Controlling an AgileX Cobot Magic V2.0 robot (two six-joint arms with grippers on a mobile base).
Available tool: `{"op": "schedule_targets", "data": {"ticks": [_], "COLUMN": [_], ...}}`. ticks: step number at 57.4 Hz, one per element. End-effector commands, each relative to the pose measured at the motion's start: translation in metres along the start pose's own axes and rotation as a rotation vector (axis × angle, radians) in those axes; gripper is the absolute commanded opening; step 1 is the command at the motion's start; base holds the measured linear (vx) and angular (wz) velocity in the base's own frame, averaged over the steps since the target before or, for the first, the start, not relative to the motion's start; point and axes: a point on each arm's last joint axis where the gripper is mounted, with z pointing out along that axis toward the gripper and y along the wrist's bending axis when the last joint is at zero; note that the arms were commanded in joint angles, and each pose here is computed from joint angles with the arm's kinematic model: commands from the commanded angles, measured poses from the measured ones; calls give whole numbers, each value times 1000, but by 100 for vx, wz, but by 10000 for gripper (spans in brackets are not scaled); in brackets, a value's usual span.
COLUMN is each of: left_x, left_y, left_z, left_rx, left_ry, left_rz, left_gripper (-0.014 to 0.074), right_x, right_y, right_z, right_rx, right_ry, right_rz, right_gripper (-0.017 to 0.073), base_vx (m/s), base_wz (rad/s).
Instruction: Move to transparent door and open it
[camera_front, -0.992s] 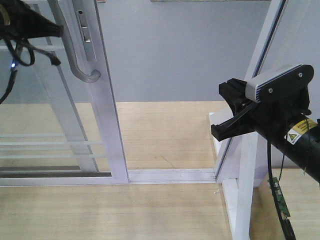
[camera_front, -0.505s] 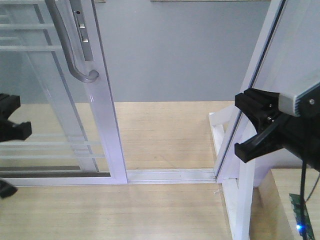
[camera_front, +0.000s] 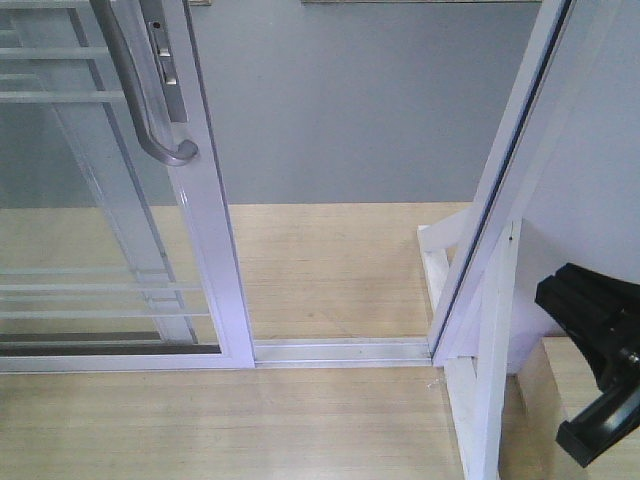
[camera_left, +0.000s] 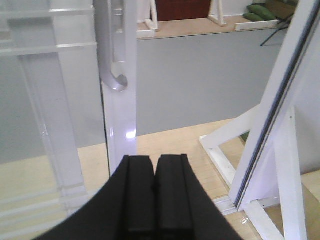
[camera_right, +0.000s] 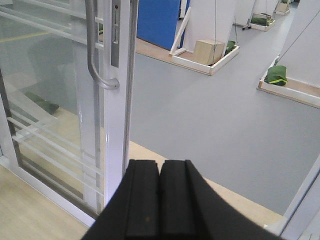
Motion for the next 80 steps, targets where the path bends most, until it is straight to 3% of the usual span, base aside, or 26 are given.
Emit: {"op": "schedule_targets", "data": {"ticks": [1,9,23,49,53,63,70,80], "left_x": [-15,-18,-18,-18,-19,2,33,72], "left_y": [-3,-3,-3,-2,1,7,9,11], "left_z": [-7,-7,-7,-7,-7,1,9,25], "left_rx": [23,19,19,18,-29,-104,-102,-78], "left_ry": [-113,-146,-145,-145,-164,-252,-287,-212], "left_rz": [28,16,15,18,128,240,215,112], "left_gripper": [0,0,0,0,0,0,0,0], "right_x": [-11,-11,-5,-5,-5,-5,-5,-5], "right_y": [-3,-4,-3,-3,-3,-3,-3,-3], "right_z": [-3,-2,-1,-1,-1,-1,-1,-1], "right_rx": [36,50,34,35,35,35,35,35], "right_ry": [-154,-207,-138,-139,-139,-139,-139,-138], "right_rz": [4,7,11,11,11,11,11,11], "right_gripper": [-5,-5,-4,-4,-4,-4,-4,-4], "base_vx": [0,0,0,0,0,0,0,0], "base_wz": [0,0,0,0,0,0,0,0]}}
